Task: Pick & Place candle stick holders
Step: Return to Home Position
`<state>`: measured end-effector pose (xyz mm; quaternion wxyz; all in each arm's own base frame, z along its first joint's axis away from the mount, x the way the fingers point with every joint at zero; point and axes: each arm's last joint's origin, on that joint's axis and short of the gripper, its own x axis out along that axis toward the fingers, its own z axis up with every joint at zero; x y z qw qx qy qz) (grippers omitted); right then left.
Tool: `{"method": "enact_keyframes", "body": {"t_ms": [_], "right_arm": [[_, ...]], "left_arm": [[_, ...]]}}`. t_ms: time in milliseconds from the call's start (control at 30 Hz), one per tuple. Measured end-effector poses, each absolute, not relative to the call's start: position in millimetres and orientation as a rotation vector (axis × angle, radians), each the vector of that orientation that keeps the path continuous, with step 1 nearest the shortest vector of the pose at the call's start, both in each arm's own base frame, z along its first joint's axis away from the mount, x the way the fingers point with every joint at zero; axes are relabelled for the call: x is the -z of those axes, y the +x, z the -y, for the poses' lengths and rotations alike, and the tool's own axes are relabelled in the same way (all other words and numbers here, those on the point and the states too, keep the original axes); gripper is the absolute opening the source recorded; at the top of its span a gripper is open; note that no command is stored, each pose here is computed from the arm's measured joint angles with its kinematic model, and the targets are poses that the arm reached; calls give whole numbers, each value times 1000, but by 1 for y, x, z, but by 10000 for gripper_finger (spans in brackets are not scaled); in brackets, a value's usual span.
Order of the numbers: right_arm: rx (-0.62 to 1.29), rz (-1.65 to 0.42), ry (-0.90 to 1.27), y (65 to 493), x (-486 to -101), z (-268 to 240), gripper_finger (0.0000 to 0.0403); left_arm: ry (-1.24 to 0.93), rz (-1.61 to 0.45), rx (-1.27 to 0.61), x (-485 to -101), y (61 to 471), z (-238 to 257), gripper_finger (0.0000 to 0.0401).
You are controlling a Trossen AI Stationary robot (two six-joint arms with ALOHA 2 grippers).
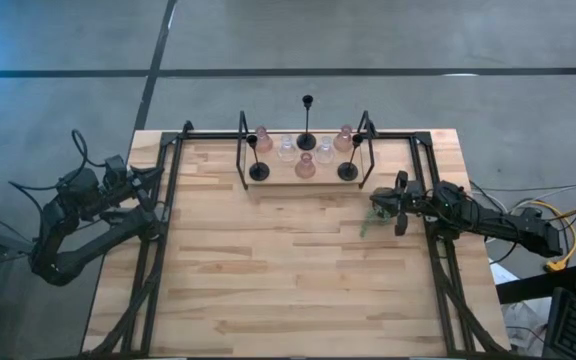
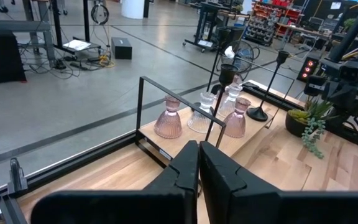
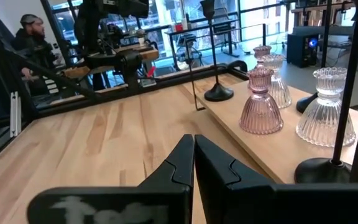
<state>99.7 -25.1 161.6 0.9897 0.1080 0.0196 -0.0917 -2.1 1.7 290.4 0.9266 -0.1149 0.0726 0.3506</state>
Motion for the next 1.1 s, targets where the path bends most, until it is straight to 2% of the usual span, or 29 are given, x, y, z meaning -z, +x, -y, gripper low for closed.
{"method": "enact_keyframes", "body": {"t_ms": [467,600,733,833,1100], "right_arm": [[184,-39,217,100,-162,25,8],[184,-39,216,100,-162,25,8],[184,-40,216,100,-162,25,8],[184,-40,216,100,-162,25,8],[184,-40,216,100,-162,25,8]], "left_arm": [[-230,-141,-716,-291,-2,-2,17],[-109,27,-652,-310,0,-3,18],[101,256,-482,-332,4,-4,18],[234,219,-368,-322,15,-6,16],[237,106,-227,-273,49,-9,17]]}}
